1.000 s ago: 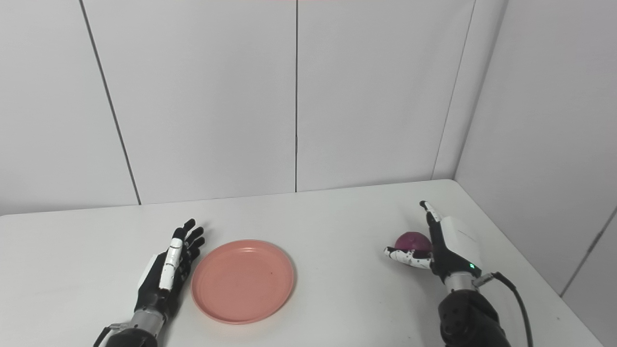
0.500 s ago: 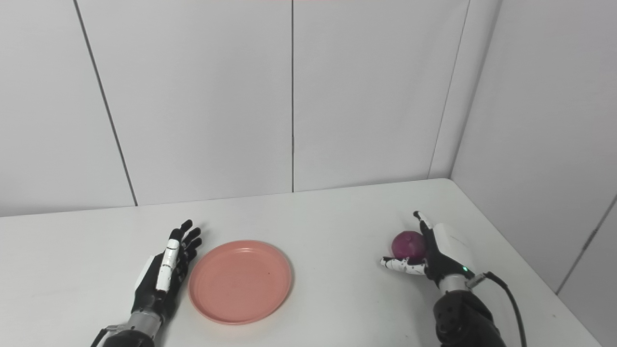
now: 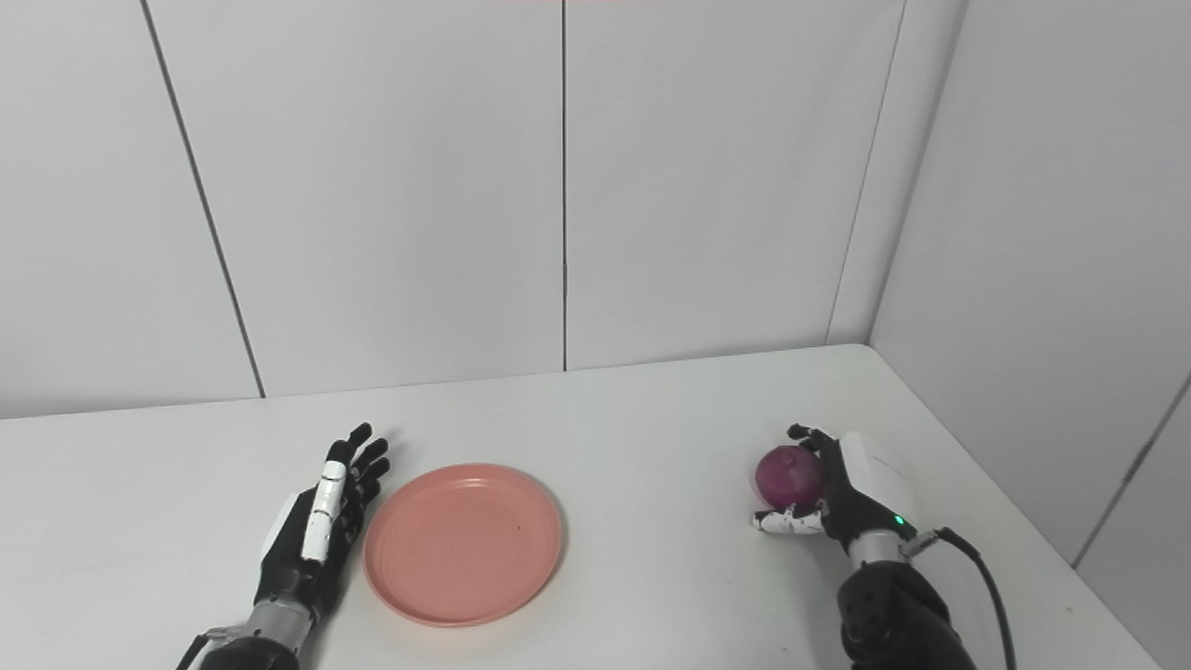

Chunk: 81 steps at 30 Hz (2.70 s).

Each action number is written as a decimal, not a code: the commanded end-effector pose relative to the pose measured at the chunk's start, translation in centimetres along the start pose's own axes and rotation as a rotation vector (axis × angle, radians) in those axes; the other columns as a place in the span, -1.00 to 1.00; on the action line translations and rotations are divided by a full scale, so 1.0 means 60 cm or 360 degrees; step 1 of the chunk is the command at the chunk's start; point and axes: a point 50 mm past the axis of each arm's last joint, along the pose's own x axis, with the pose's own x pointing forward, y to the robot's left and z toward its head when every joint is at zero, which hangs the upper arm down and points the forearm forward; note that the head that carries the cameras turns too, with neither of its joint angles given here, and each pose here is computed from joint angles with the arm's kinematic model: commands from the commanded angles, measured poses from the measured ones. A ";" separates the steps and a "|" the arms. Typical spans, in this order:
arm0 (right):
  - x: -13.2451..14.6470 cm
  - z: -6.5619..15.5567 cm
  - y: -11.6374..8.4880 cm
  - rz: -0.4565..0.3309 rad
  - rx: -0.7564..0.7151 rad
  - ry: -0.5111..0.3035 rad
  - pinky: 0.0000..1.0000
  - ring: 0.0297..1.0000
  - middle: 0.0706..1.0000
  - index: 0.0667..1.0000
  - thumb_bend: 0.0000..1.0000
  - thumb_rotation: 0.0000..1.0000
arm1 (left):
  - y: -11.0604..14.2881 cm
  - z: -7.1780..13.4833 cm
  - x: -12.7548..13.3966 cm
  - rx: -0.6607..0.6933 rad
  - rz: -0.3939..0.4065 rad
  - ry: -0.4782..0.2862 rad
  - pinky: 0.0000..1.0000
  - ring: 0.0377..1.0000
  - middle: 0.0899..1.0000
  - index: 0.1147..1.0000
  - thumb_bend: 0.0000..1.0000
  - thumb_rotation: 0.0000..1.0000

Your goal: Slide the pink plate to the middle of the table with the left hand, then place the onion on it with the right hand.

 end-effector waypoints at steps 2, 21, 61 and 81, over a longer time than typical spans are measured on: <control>0.021 0.025 -0.031 -0.0154 0.0046 -0.0135 0.08 0.23 0.30 0.36 0.26 -1.00 | -0.009 0.041 0.017 -0.0015 -0.0020 -0.0144 1.00 0.91 0.90 0.88 0.29 1.00; 0.022 0.025 -0.024 -0.0291 0.0078 -0.0206 -0.36 -0.22 -0.24 0.00 0.03 -1.00 | -0.012 0.041 0.017 -0.0028 -0.0020 -0.0143 1.00 0.92 0.90 0.88 0.28 1.00; -0.053 0.286 0.088 0.0069 0.0283 -0.0930 -0.37 -0.29 -0.14 0.04 0.01 -1.00 | -0.035 0.045 0.015 -0.0023 -0.0024 -0.0178 1.00 0.91 0.90 0.89 0.31 1.00; -0.066 0.359 0.162 0.0244 0.0289 -0.1150 -0.33 -0.28 -0.15 0.04 0.01 -1.00 | -0.045 0.054 0.017 -0.0012 -0.0013 -0.0198 0.94 0.89 0.88 0.85 0.25 1.00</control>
